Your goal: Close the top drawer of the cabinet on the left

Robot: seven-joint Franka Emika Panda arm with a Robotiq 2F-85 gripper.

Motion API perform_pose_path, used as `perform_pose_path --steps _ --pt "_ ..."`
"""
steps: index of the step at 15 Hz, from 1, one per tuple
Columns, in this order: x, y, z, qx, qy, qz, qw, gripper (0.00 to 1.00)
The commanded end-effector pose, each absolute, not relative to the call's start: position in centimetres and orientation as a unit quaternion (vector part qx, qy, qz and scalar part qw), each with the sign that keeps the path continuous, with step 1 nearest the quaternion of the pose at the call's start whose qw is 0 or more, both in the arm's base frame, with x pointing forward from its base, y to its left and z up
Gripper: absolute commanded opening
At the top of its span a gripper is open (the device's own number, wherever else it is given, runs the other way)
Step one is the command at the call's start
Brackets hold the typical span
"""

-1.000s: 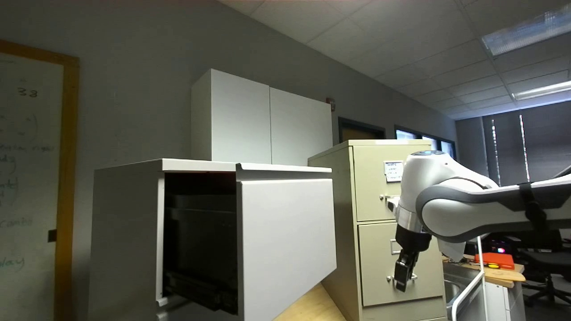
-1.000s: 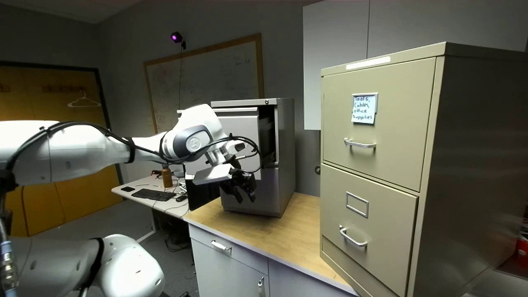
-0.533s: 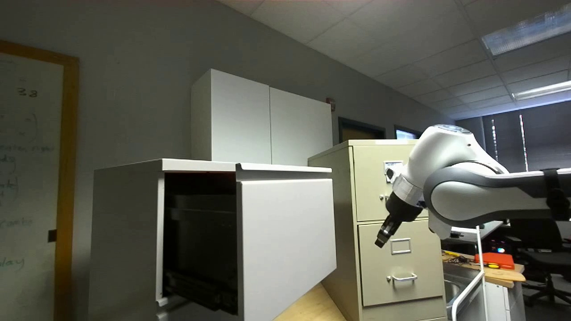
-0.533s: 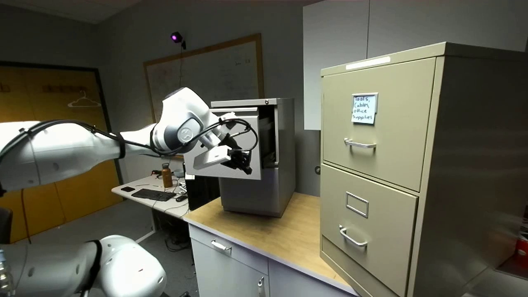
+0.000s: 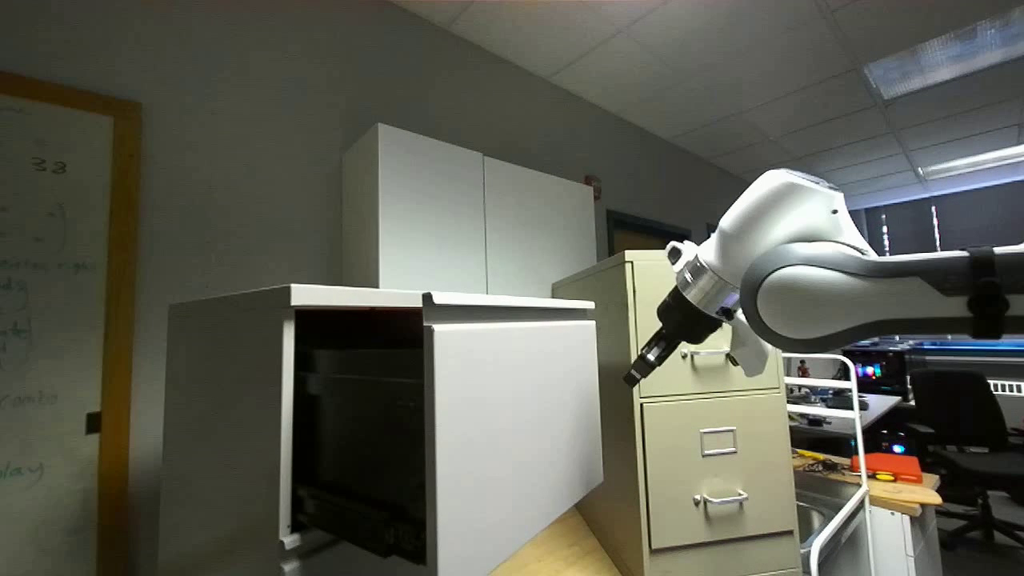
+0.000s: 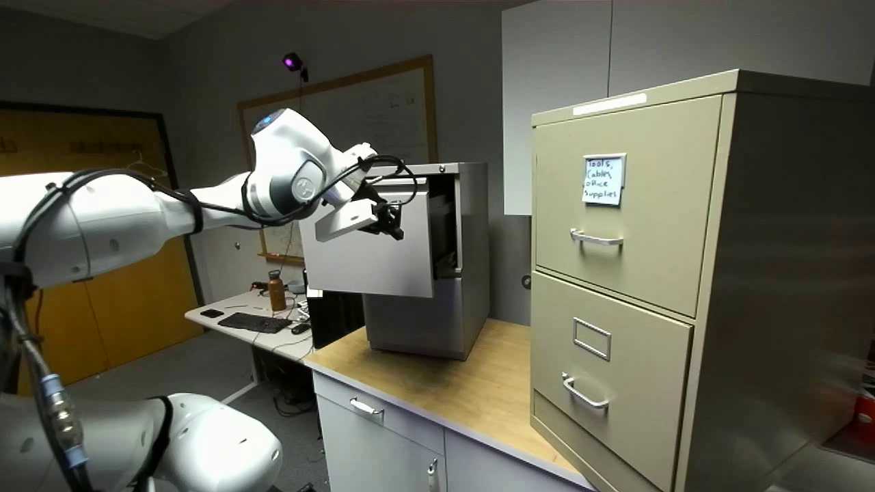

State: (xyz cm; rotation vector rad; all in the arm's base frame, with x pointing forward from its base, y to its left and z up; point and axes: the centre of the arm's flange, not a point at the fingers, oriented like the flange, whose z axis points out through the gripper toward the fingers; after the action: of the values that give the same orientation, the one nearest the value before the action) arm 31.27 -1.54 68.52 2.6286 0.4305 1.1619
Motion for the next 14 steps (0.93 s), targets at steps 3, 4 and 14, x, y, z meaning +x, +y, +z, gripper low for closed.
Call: perform_pose_path --steps 3,4,14 --pt "35.4 2.3 72.9 0.888 0.201 0.404 0.086 0.06" --pt "36.2 3.0 73.2 0.888 0.210 0.402 0.080 0.06" --pt "42.4 8.1 75.4 0.887 0.272 0.370 0.057 0.06"
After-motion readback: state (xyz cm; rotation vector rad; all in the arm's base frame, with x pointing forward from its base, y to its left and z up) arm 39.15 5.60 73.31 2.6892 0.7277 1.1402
